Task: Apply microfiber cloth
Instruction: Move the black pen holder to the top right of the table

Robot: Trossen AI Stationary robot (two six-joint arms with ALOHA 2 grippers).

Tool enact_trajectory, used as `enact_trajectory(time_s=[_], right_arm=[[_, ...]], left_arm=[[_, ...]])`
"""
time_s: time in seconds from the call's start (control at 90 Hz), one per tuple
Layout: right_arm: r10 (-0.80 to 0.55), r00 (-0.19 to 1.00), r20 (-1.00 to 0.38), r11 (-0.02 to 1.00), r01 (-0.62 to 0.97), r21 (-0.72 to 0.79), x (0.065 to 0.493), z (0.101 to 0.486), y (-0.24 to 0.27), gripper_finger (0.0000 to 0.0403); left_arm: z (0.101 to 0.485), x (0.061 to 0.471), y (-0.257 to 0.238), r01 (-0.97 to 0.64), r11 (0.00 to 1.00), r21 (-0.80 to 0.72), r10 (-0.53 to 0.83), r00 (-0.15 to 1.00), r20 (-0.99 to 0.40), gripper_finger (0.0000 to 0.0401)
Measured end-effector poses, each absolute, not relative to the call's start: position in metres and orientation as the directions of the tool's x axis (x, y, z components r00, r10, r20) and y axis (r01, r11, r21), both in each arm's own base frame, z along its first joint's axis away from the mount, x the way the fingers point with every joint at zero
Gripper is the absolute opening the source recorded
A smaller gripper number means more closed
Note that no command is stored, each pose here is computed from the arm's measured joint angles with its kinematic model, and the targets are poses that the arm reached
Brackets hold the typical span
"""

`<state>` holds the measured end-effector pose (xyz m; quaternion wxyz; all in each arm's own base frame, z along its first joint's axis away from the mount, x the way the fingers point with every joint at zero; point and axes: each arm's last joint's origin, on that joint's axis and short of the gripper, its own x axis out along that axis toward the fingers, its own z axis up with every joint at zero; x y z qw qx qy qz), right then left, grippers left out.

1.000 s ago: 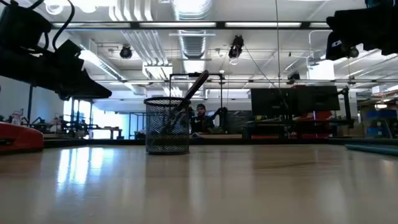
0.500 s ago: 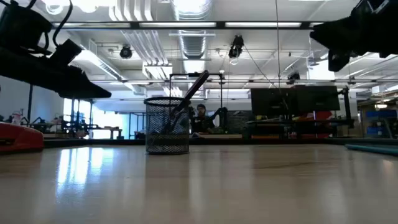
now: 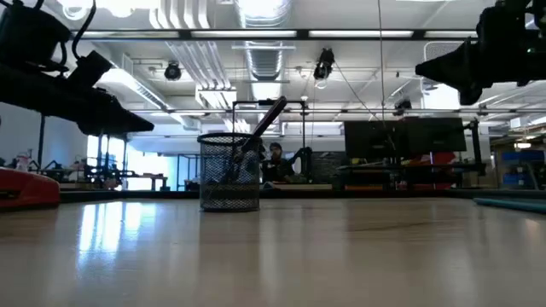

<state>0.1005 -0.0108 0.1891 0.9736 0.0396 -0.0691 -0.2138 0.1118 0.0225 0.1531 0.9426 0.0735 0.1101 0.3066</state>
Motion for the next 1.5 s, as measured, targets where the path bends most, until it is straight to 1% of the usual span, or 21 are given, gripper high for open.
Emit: enact_trajectory(time_s=[0.067,0.122,0.211,0.4,0.611,1.011,1.122,1.289,1.367,1.5], right_arm=[[-0.438,0.893,0.099,0.899,0.435,0.056,0.102,0.187,-0.011,0.0001],[-0.445,0.891,0.084,0.895,0.445,0.023,0.103,0.186,-0.011,0.0001],[-0.463,0.884,0.063,0.886,0.463,0.007,0.105,0.184,-0.012,0.0002],[-0.463,0.886,0.009,0.887,0.463,0.002,0.110,0.179,-0.012,0.0002],[-0.462,0.886,-0.045,0.887,0.462,-0.025,0.114,0.173,-0.012,0.0002],[-0.460,0.884,-0.084,0.887,0.461,-0.019,0.117,0.169,-0.012,0.0005],[-0.457,0.877,-0.145,0.889,0.457,-0.038,0.119,0.179,-0.011,0.0024],[-0.442,0.848,-0.293,0.894,0.444,-0.063,0.120,0.200,-0.011,0.0072],[-0.387,0.856,-0.342,0.917,0.396,-0.047,0.122,0.211,-0.009,0.0092],[-0.234,0.881,-0.412,0.963,0.269,0.029,0.129,0.227,-0.005,0.0119]], left_arm=[[0.156,0.113,0.022,-0.578,0.815,0.025,0.576,0.806,-0.135,0.0120],[0.159,0.114,0.022,-0.582,0.808,-0.091,0.573,0.812,-0.112,0.0120],[0.164,0.114,0.022,-0.577,0.802,-0.154,0.574,0.816,-0.065,0.0120],[0.168,0.115,0.022,-0.568,0.804,-0.177,0.573,0.819,-0.025,0.0120],[0.168,0.115,0.022,-0.554,0.814,-0.175,0.558,0.829,-0.030,0.0120],[0.166,0.118,0.022,-0.557,0.814,-0.166,0.558,0.828,-0.044,0.0120],[0.167,0.120,0.022,-0.555,0.814,-0.174,0.558,0.829,-0.032,0.0120],[0.169,0.124,0.022,-0.543,0.820,-0.179,0.550,0.835,-0.010,0.0120],[0.172,0.127,0.021,-0.502,0.848,-0.171,0.513,0.858,0.026,0.0120],[0.180,0.132,0.019,-0.404,0.903,-0.147,0.421,0.900,0.115,0.0124]])
